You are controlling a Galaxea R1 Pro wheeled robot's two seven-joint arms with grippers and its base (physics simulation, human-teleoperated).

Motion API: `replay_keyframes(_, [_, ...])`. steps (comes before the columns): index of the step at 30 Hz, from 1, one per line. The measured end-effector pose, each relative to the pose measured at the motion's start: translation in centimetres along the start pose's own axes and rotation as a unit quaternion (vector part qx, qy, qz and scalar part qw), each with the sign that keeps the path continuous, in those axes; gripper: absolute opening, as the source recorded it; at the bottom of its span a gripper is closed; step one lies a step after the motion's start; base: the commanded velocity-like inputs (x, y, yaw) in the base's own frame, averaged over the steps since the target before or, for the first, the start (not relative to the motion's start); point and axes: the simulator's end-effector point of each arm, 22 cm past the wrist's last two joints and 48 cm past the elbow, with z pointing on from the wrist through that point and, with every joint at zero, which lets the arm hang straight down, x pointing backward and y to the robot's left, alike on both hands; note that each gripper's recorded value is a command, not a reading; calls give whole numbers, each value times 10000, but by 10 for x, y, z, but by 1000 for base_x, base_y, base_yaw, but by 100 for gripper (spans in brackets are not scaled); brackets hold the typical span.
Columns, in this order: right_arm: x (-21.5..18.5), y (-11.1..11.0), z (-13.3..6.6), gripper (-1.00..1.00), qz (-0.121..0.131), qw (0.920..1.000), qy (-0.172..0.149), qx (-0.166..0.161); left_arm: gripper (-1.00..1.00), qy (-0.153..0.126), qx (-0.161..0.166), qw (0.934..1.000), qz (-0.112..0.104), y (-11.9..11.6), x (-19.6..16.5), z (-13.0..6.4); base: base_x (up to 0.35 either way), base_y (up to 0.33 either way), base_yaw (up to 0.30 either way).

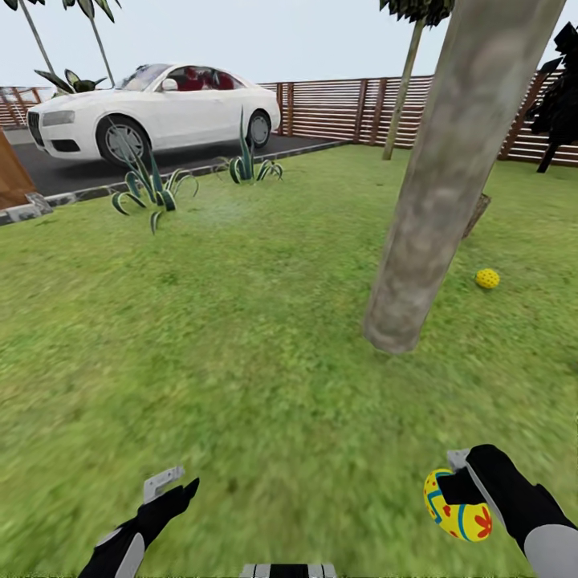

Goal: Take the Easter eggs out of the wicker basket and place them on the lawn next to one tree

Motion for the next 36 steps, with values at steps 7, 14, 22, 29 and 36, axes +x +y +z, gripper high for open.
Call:
replay_keyframes(7, [6,2,11,-100,-20,9999,120,-5,100,135,-49,9999,-17,5,14,5,0,0,0])
replay_keyframes(14, [2,3,17,-100,-60,9999,106,1,100,270,-104,9996,-32,10,29,10,0,0,0])
replay_keyframes(22, [11,6,30,-100,-97,9996,265,-4,100,410,-172,9990,-41,18,43,15,0,0,0])
replay_keyframes(29, [20,9,42,-100,-117,9991,411,-17,100,537,-233,9983,-55,24,57,18,0,0,0])
replay_keyframes(36, [29,10,54,-100,-131,9983,561,-22,100,667,-294,9973,-63,31,70,22,0,0,0])
